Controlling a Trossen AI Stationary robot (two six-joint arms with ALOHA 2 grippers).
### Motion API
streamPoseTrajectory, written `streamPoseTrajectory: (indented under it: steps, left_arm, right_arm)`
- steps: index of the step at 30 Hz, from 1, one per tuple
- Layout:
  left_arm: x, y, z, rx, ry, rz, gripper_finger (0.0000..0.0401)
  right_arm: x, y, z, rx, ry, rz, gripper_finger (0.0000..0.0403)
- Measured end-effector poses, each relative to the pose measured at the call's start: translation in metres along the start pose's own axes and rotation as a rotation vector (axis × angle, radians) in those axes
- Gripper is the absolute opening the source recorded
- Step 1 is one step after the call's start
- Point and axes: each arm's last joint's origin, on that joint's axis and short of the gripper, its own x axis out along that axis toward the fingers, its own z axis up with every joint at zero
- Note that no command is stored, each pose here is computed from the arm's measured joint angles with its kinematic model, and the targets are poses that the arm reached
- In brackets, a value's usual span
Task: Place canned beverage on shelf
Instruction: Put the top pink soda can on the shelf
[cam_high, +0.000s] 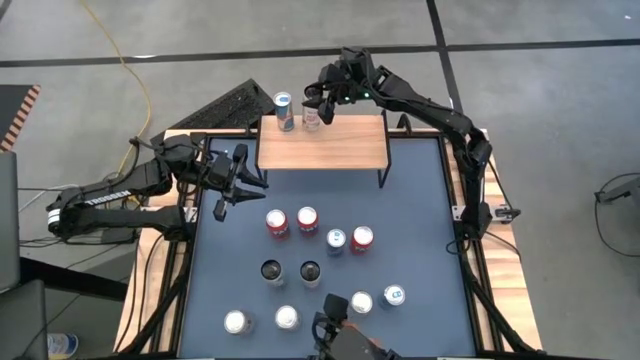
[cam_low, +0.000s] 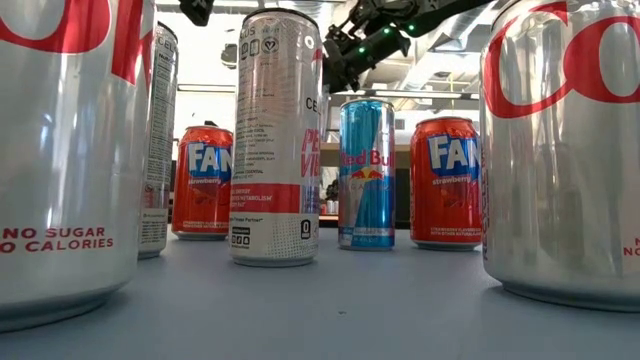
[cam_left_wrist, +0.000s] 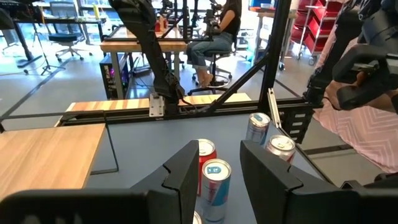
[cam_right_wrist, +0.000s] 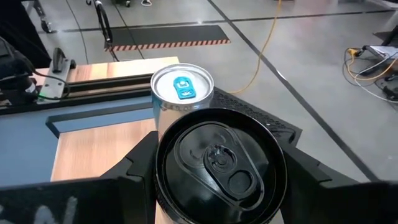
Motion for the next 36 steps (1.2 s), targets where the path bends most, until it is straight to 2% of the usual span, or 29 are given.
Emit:
streamPoseTrajectory:
  steps: [25,30,36]
  left_arm:
    - [0.0,0.0,0.0,0.025,0.002,0.0,0.0107]
    - [0.0,0.0,0.0,0.025,0.002,0.0,0.0107]
    - [0.0,0.0,-0.001,0.018,0.007,0.0,0.0107]
  right_arm:
    - [0.0,0.0,0.0,-0.019,-0.001,0.001,0.0215]
    - [0.013,0.001,-0.007,-0.025,0.003,0.01,0.0215]
    - [0.012,0.007,-0.005,-0.05,0.01,0.019,0.0221]
